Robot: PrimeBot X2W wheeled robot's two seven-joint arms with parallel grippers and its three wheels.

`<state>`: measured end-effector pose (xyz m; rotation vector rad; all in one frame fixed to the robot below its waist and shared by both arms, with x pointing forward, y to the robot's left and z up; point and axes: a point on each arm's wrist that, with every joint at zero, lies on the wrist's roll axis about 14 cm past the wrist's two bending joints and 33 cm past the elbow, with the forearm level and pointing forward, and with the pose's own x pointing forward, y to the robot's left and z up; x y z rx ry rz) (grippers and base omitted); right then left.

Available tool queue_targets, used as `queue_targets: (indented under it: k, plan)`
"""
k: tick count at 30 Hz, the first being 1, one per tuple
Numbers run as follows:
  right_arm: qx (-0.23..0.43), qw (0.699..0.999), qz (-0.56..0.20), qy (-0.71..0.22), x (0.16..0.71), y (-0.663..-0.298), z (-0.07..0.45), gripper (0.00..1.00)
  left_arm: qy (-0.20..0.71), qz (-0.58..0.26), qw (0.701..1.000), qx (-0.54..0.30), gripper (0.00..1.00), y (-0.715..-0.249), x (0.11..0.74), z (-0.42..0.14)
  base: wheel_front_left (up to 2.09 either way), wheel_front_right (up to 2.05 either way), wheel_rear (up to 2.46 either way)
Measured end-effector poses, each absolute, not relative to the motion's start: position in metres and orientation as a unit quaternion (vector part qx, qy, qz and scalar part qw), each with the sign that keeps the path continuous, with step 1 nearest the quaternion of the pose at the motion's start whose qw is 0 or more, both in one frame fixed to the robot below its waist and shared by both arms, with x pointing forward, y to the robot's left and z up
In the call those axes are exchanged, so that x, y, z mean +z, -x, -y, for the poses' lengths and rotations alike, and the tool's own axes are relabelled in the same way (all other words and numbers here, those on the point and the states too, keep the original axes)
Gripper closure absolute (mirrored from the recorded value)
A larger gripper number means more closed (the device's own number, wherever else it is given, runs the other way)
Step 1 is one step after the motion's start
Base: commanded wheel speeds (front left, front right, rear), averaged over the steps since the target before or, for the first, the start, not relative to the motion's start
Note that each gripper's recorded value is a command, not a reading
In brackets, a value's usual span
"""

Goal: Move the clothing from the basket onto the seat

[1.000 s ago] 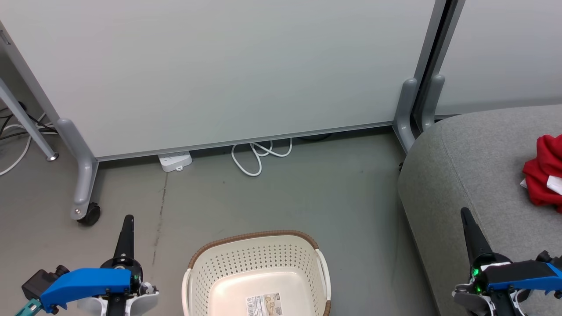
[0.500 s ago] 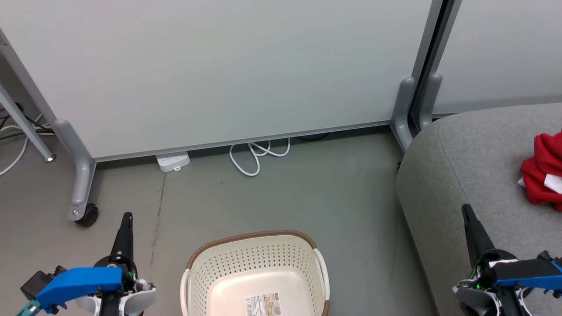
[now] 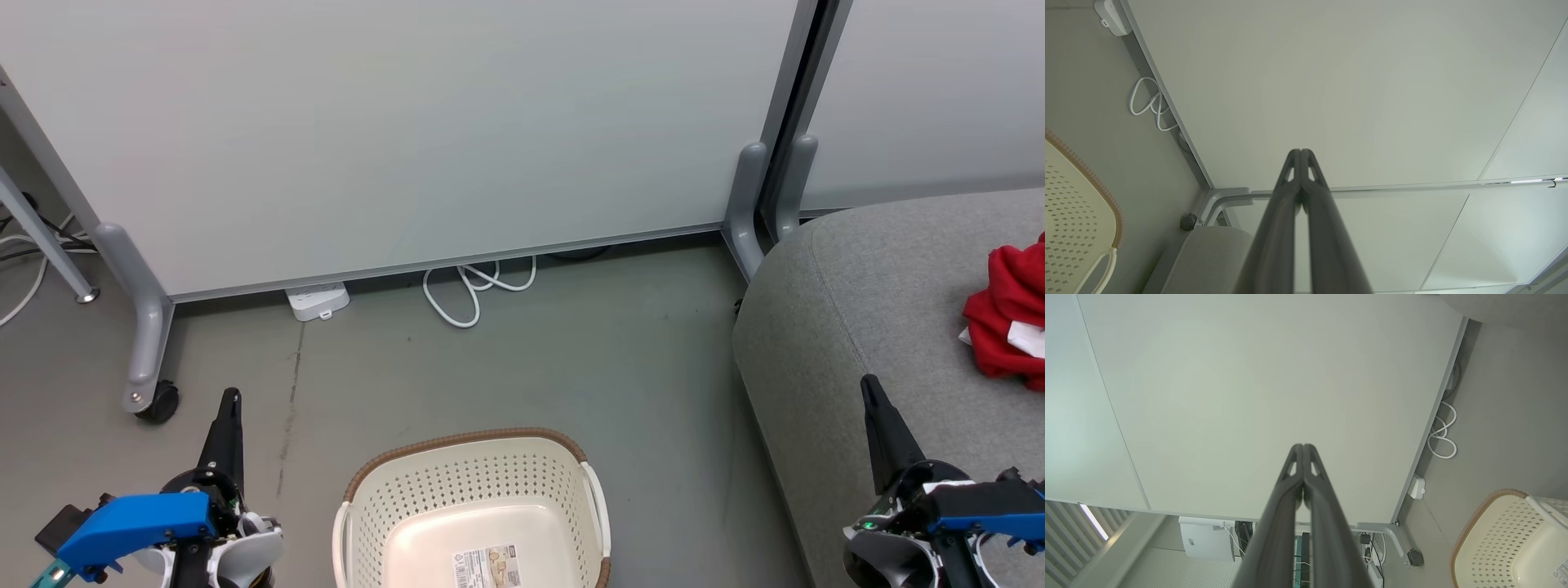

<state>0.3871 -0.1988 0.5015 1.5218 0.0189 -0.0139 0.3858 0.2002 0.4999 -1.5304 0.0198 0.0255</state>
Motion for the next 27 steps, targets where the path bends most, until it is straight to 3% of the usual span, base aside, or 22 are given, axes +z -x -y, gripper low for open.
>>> queue_targets:
  k: [8, 27]
  plan:
    - [-0.005, 0.707, -0.004, -0.708, 0.5032, -0.3868, 0.2005, 1.0, 0.708, -0.005, 0.706, 0.006, 1.0, -0.3875, 0.503, -0.2001, 0.0, 0.0, 0.0]
    - [-0.004, 0.707, -0.004, -0.708, 0.5033, -0.3869, 0.2005, 1.0, 0.708, -0.005, 0.706, 0.006, 1.0, -0.3875, 0.5031, -0.2001, 0.0, 0.0, 0.0]
